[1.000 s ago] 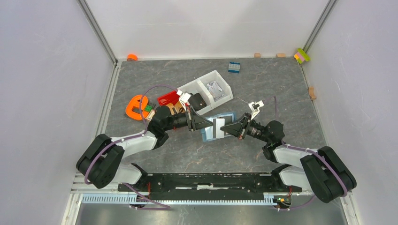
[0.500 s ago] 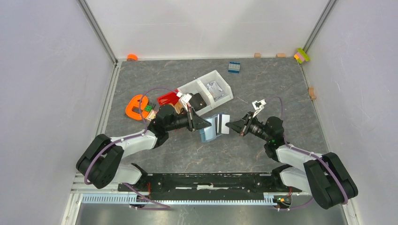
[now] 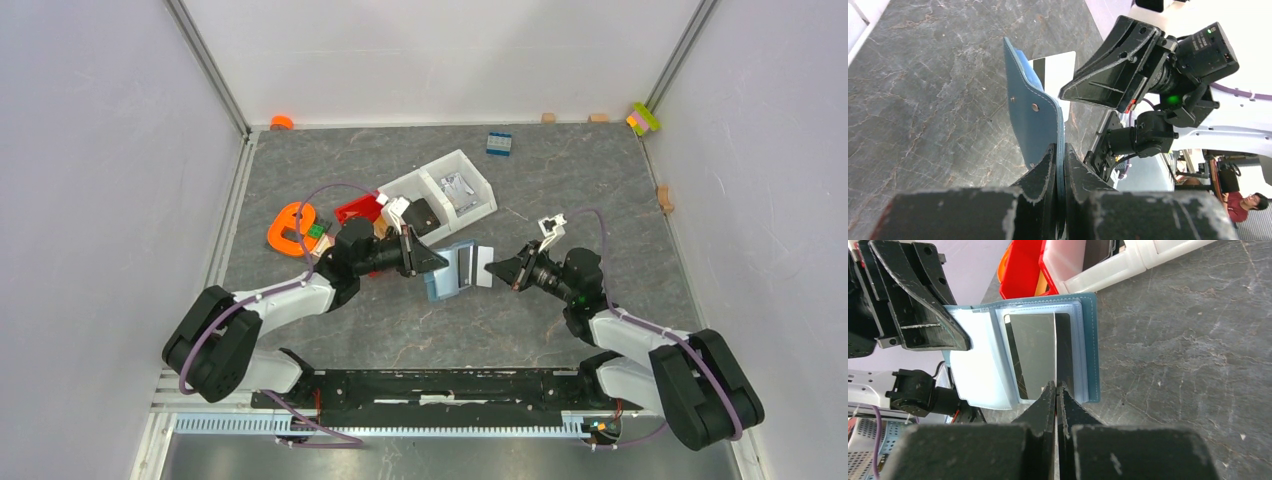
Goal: Take the credit cards out of the card holder
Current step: Remove the credit card from the card holder, then place the credit card in the storage box.
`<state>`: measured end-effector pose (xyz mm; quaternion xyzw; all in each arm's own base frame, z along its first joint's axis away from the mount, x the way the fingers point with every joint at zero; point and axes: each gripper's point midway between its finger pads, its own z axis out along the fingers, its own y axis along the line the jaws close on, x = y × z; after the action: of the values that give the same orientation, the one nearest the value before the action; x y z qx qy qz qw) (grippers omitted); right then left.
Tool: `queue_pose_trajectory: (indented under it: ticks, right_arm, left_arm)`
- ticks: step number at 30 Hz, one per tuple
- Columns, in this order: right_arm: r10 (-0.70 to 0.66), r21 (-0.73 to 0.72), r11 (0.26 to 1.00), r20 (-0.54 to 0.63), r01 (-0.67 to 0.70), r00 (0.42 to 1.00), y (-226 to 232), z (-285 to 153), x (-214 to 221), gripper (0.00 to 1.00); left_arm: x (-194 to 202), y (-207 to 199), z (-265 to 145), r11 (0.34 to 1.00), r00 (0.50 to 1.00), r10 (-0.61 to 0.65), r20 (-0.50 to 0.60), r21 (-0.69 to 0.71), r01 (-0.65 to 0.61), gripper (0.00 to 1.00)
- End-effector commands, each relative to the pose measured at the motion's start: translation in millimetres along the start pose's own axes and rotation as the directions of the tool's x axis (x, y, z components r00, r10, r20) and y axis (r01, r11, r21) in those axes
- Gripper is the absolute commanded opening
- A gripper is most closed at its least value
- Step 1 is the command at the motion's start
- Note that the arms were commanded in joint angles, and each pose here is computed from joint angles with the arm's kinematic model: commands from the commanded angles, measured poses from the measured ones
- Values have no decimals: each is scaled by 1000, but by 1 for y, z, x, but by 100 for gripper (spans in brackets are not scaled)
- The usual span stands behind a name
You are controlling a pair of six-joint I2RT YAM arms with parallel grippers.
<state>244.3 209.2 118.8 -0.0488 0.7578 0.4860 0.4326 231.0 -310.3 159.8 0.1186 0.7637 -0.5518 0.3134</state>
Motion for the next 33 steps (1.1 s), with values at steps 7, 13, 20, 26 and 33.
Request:
queue_pose_trajectory:
  ticks: [7, 13, 20, 26, 33]
  right_arm:
    - [-125, 116, 986, 55, 118, 991, -11, -1, -28, 0]
    - [-242, 284, 934, 56, 217, 969, -35, -4, -51, 0]
    - [-315, 366, 888, 37, 280, 948, -32, 9, -99, 0]
    - [-343, 361, 864, -86, 350, 935, -44, 44, -116, 0]
    - [-336, 335, 866, -157, 370, 929, -57, 94, -137, 0]
  left_arm:
    - [-16, 27, 4, 984, 999, 41, 9, -174, -39, 2]
    - [-15, 39, 0, 965, 999, 39, -9, -258, -40, 2]
    - [-16, 49, -6, 945, 999, 51, -9, -323, -51, 2]
    - [-8, 69, -6, 915, 998, 29, -53, -401, -48, 2]
    - [3, 82, -1, 900, 993, -5, -117, -433, -46, 2]
